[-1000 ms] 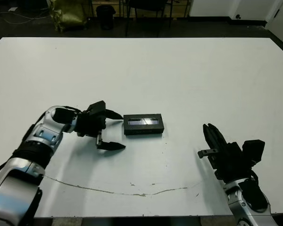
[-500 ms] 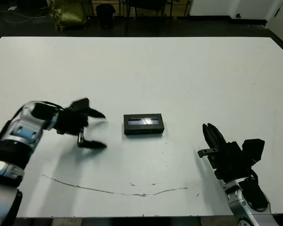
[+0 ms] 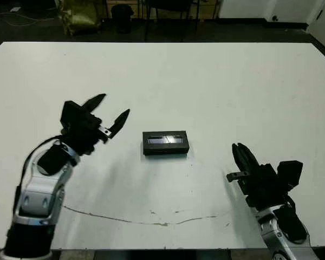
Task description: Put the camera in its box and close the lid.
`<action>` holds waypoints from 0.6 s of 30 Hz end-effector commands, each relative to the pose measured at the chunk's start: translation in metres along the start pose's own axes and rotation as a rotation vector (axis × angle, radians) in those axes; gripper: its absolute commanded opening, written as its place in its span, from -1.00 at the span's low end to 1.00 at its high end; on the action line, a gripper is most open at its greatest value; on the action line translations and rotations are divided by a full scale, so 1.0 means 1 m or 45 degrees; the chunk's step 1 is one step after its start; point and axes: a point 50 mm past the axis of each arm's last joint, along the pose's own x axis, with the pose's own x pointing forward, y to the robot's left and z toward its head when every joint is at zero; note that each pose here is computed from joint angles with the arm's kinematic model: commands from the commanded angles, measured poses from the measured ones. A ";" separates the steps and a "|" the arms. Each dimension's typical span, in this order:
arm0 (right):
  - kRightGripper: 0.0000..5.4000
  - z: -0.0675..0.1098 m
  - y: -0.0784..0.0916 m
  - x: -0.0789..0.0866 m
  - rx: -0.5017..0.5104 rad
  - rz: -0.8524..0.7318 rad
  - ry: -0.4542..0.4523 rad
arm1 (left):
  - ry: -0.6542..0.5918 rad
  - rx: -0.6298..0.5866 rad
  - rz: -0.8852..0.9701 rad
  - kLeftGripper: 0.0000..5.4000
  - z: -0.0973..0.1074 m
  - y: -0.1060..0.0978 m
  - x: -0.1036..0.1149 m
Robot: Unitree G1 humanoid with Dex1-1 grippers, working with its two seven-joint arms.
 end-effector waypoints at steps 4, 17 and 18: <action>-1.00 -0.006 -0.001 -0.002 0.002 -0.003 0.041 | 0.068 -0.080 -0.052 -0.51 -0.003 -0.037 0.005; -1.00 -0.008 0.000 -0.001 0.049 0.017 0.034 | 0.199 0.013 -0.037 -0.99 -0.017 -0.075 0.029; -1.00 -0.008 0.000 -0.001 0.047 0.018 0.035 | 0.213 0.012 -0.037 -0.99 -0.019 -0.076 0.031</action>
